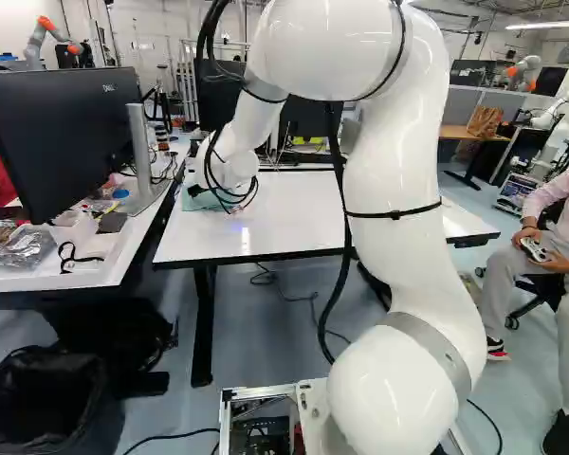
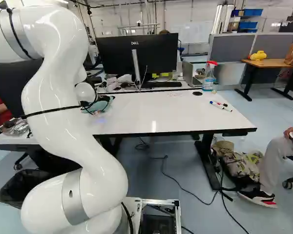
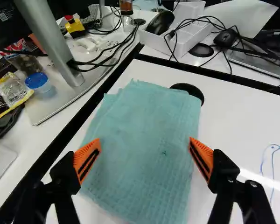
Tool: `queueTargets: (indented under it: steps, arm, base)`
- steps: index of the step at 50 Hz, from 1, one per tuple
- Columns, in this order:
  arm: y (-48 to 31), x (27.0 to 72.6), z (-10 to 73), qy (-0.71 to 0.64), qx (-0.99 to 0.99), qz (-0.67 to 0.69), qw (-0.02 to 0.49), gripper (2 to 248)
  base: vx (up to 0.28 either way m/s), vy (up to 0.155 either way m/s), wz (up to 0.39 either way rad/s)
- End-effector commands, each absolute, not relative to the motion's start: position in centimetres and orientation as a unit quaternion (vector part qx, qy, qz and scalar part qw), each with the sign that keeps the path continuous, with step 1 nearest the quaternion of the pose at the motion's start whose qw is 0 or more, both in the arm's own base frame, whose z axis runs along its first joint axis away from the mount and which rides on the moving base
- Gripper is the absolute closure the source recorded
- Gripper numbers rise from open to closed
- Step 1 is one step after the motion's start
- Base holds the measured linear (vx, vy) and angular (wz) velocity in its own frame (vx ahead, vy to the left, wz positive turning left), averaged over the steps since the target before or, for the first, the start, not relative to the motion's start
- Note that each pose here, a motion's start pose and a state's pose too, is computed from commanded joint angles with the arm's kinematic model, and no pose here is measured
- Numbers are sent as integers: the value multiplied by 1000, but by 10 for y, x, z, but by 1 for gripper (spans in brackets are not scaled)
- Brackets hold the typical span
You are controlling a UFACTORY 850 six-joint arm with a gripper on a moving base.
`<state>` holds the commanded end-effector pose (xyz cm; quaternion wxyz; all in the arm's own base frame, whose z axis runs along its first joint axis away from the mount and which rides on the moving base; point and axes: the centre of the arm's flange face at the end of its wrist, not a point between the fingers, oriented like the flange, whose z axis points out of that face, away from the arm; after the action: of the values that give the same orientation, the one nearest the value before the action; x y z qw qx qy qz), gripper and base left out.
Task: Clean the table with the green towel
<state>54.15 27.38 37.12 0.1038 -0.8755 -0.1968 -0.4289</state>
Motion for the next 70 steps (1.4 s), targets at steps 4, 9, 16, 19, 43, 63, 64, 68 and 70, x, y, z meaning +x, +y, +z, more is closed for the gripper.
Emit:
queueTargets:
  steps: [4, 9, 16, 19, 43, 63, 64, 68, 70]
  arm:
    - [274, 541, 370, -196, -878, -424, 103, 3]
    - [273, 540, 369, -196, -882, -416, 101, 3]
    - [273, 540, 369, -196, -884, -413, 101, 3]
    - [273, 540, 369, -196, -884, -413, 101, 3]
    - [273, 540, 369, -196, -884, -413, 101, 140]
    - [272, 539, 373, -195, -882, -416, 101, 208]
    - [272, 539, 374, -195, -882, -416, 102, 208]
    - [272, 538, 378, -195, -881, -419, 102, 208]
    - [272, 538, 380, -195, -880, -421, 103, 208]
  base:
    - [0, 0, 0]
    - [0, 0, 0]
    - [0, 0, 0]
    - [0, 0, 0]
    - [0, 0, 0]
    - [0, 0, 0]
    - [0, 0, 0]
    - [0, 0, 0]
    - [0, 0, 0]
